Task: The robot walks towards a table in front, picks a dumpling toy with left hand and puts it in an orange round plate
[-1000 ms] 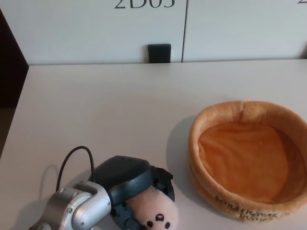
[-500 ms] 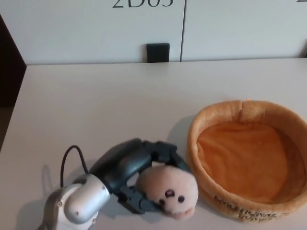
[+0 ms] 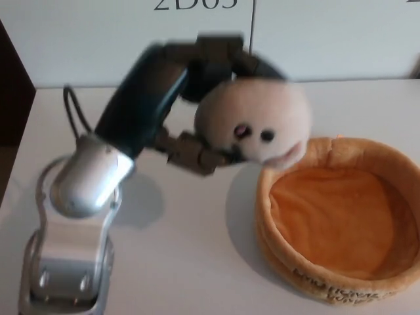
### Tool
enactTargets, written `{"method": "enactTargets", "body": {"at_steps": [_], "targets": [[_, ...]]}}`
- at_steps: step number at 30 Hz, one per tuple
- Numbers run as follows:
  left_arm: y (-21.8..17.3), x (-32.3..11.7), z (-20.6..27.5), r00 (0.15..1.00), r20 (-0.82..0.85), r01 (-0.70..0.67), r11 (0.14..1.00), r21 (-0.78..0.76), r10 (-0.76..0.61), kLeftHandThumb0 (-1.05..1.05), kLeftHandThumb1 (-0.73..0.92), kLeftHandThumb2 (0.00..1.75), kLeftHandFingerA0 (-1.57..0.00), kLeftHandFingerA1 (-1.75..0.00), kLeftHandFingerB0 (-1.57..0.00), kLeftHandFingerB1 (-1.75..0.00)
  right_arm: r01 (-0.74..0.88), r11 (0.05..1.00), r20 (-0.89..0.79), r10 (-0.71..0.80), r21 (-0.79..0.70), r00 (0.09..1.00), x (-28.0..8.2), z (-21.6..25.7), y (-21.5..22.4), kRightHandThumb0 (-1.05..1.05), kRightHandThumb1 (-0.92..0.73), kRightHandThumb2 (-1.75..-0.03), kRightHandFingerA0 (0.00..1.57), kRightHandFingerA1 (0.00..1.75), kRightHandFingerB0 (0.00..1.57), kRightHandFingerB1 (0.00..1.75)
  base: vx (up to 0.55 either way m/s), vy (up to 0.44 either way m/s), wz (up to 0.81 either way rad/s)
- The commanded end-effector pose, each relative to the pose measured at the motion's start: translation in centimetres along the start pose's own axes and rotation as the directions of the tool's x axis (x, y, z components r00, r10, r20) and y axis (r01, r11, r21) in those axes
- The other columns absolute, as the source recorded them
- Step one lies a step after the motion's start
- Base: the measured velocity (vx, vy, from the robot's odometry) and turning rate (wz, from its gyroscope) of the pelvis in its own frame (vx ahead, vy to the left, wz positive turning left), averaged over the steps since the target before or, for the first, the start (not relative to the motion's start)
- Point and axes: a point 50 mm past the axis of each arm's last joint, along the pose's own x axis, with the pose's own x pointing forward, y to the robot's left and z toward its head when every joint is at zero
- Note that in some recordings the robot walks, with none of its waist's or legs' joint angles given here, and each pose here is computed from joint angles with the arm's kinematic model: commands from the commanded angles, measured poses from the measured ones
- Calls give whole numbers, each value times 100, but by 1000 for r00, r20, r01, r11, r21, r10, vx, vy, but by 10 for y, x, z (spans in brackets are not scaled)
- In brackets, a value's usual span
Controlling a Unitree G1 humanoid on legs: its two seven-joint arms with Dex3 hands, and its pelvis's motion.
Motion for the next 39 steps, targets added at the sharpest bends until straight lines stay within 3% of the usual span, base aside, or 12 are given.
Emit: {"method": "enactTargets", "body": {"at_steps": [1,12,18,21,28,30,33,34,35,36,38,39], "targets": [[-13,29,44,996,74,64,985,-163,-52,-11,51,96,-121,-117,-106,-99,4,999,3,-4,-39,1000,0,-1,-8,4,-49,-53,76,65,49,43,0,0,0],[-83,56,18,975,-32,223,975,23,-222,-9,63,80,-94,-141,-88,-113,-9,999,7,9,-34,1000,-2,-3,-4,3,-50,-54,66,57,48,43,0,0,0],[-96,63,-4,963,-89,262,960,100,-254,-6,68,74,-87,-141,-83,-116,4,999,9,-3,-35,1000,1,2,-9,5,-49,-53,72,60,49,43,0,0,0],[-103,63,-18,953,-136,289,948,135,-271,-9,70,74,-88,-151,-79,-128,5,999,-5,-5,-36,1000,2,3,-10,1,-48,-52,76,62,50,42,0,0,0],[-104,54,-39,936,-237,308,933,188,-261,-9,73,72,-84,-152,-81,-118,-3,999,4,3,-34,1000,3,6,-8,2,-49,-53,79,69,49,42,0,0,0],[-103,54,-43,936,-245,306,926,221,-251,-8,76,65,-72,-163,-72,-128,1,998,-5,-1,-61,1000,3,5,-9,-1,-49,-53,79,66,48,41,0,0,0],[-100,55,-46,938,-259,293,924,245,-229,-10,77,68,-76,-158,-74,-125,4,998,3,-4,-56,1000,4,7,-10,-1,-50,-53,79,67,48,42,0,0,0],[-97,54,-45,943,-255,287,913,289,-216,-20,75,63,-102,-76,-83,-49,2,998,-1,-2,-56,1000,5,8,-10,-2,-49,-53,80,67,48,41,0,0,0],[-96,54,-45,944,-253,285,910,302,-212,-20,75,63,-102,-76,-83,-49,1,998,-2,-1,-56,1000,5,9,-10,-2,-49,-53,80,67,48,41,0,0,0],[-95,55,-46,948,-239,282,899,335,-209,-33,65,60,-83,-47,-47,-35,2,999,3,-2,-52,1000,6,12,-11,-2,-50,-53,80,67,48,41,0,0,0],[-93,55,-46,953,-222,280,887,367,-208,-33,65,60,-83,-47,-47,-35,3,999,10,-3,-47,1000,7,15,-13,-2,-50,-53,80,67,48,41,0,0,0],[-92,56,-45,949,-225,296,875,383,-222,-55,53,56,-58,-54,-19,-31,9,999,13,-8,-44,1000,8,17,-15,0,-48,-53,78,64,49,42,0,0,0]]}}
